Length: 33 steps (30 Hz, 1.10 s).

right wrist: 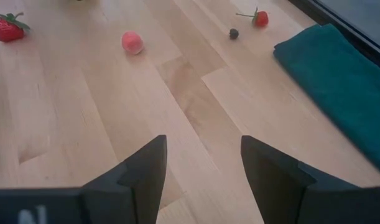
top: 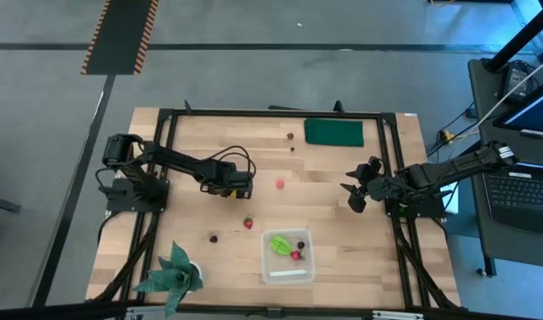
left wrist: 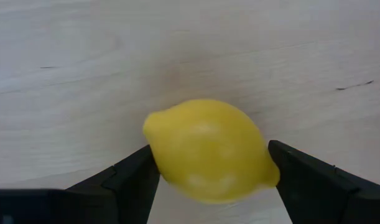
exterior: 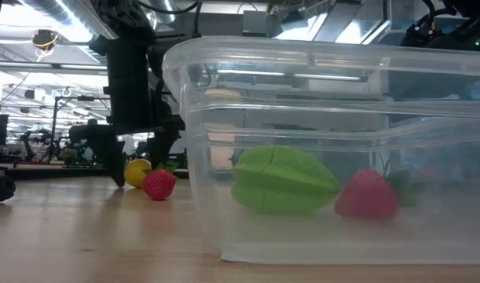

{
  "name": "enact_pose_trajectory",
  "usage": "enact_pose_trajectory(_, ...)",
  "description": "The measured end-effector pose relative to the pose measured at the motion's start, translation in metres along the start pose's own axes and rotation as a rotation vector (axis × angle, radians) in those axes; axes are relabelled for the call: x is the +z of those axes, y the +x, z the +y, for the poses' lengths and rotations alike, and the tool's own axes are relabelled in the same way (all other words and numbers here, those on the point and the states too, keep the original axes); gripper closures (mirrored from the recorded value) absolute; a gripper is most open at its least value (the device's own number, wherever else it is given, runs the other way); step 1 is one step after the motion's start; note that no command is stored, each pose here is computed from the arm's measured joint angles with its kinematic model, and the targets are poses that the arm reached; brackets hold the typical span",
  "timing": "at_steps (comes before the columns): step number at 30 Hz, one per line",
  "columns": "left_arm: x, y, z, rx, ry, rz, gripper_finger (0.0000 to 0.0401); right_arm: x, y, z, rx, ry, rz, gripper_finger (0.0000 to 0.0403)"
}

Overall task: Pick and placing Produce into tupperware
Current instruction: Put the yellow lemon into the transparent bin

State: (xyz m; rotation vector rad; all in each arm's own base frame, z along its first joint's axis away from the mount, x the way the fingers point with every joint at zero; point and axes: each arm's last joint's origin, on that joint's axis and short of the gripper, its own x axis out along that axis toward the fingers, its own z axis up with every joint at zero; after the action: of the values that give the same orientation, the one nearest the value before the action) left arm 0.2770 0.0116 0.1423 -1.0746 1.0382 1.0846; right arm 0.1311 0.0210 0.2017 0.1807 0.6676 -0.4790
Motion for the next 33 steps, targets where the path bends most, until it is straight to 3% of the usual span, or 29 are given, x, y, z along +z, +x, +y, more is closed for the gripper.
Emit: enact_pose_trajectory(33, 0.0056, 0.0005, 0.0015, 0.011, -0.017, -0.023, 0.0206, -0.0005, 0.0000, 0.0008, 0.027, 0.002, 0.017, 0.0195)
